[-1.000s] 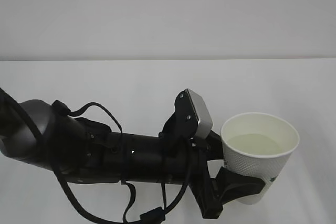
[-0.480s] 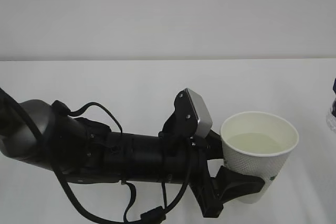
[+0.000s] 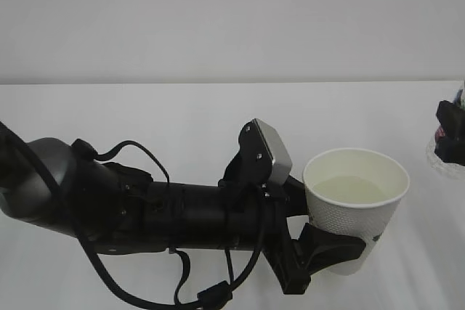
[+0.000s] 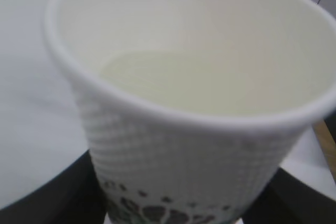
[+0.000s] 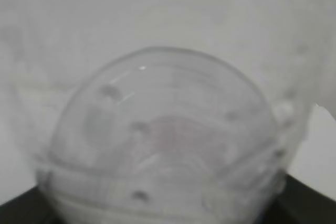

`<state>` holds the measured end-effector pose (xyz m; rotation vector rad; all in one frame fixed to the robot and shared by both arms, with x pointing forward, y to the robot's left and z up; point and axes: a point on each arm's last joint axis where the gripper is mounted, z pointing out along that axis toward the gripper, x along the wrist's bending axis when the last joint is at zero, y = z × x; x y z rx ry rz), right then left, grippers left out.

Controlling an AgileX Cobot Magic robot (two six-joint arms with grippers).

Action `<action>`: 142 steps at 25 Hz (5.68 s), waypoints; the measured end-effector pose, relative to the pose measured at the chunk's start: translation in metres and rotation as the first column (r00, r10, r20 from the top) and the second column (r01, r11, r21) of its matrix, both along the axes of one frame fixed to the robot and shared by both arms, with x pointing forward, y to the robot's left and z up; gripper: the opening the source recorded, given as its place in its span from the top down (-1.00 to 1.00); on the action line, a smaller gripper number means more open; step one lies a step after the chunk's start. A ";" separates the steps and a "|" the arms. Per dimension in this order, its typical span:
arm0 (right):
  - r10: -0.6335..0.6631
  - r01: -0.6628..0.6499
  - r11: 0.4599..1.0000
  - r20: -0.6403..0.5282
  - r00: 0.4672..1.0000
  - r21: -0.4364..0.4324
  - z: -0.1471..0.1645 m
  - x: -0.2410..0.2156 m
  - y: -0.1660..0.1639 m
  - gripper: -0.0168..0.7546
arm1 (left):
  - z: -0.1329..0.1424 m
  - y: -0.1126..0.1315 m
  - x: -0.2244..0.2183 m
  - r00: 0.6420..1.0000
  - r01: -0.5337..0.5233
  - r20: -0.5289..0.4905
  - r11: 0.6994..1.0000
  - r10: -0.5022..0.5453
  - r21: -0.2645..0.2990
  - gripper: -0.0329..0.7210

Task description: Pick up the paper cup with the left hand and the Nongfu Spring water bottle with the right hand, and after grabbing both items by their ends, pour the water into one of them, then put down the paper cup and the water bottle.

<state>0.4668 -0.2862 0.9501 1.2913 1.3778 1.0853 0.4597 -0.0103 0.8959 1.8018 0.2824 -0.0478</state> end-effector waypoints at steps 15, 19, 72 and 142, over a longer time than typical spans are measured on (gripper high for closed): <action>0.082 -0.081 0.997 -0.034 0.996 0.015 -0.032 0.011 0.009 -0.30 | 0.000 0.003 0.005 1.000 -0.027 -0.006 1.000 0.027 0.001 -0.40; 0.085 -0.085 0.996 -0.033 0.996 0.014 -0.032 0.011 0.009 -0.30 | 0.001 0.007 0.012 0.997 -0.074 -0.018 0.997 0.074 -0.010 -0.40; 0.092 -0.087 0.995 -0.111 0.990 0.048 -0.080 0.071 0.015 -0.30 | 0.001 0.012 0.019 0.995 -0.098 0.001 0.995 0.098 -0.008 -0.40; 0.116 -0.114 0.990 -0.021 0.993 0.082 -0.028 -0.019 0.010 -0.71 | 0.001 0.012 0.019 0.995 -0.097 0.003 0.995 0.097 -0.008 -0.40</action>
